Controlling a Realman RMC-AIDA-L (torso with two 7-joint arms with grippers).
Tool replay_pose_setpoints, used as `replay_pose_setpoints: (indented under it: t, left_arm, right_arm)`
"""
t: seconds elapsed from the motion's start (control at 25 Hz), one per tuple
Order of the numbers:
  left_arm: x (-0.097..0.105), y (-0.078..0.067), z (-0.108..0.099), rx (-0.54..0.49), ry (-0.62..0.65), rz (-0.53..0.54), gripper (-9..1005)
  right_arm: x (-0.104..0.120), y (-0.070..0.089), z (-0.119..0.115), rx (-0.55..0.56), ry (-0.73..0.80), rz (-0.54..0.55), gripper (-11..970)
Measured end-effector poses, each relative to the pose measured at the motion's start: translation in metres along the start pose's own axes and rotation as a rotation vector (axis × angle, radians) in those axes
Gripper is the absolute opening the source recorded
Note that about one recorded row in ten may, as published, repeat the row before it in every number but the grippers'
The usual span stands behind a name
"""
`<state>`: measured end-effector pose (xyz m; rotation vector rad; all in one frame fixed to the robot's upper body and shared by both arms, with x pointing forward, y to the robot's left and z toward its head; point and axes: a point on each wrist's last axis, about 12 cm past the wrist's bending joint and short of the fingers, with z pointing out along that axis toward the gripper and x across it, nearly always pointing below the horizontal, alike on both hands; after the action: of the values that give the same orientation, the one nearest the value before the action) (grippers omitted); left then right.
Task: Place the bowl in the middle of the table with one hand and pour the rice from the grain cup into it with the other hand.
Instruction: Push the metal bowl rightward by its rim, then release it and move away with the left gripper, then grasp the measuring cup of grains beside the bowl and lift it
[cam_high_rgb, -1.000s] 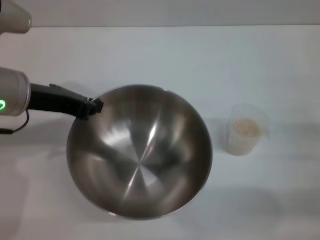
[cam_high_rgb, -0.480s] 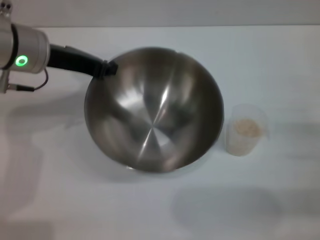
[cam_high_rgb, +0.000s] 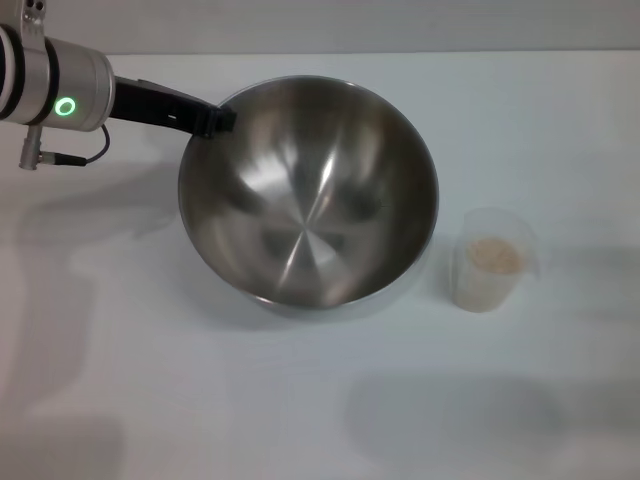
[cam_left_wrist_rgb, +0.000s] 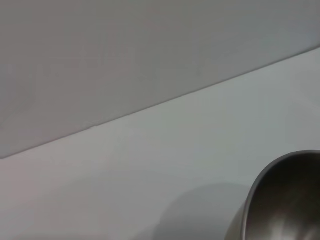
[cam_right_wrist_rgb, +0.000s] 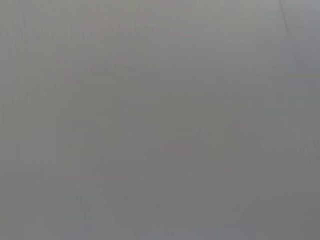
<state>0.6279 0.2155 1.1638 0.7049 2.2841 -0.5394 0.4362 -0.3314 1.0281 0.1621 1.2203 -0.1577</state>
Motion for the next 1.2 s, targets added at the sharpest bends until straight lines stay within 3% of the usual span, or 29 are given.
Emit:
replay_pose_setpoints:
  t: [0.76,0.92,1.2]
  left_arm:
    - [0.010,0.004,0.005,-0.012,0.010,-0.021,77]
    - [0.006,0.003,-0.001,-0.026,-0.024,0.003,235]
    - [-0.011,-0.001,-0.029,-0.122,-0.165,0.133,519]
  right_arm:
    - [0.000,0.001,0.002,-0.003,-0.003,0.002,839]
    - [0.000,0.000,0.000,-0.001,0.000,0.000,839]
    - [0.000,-0.001,-0.002,0.003,0.003,-0.002,840]
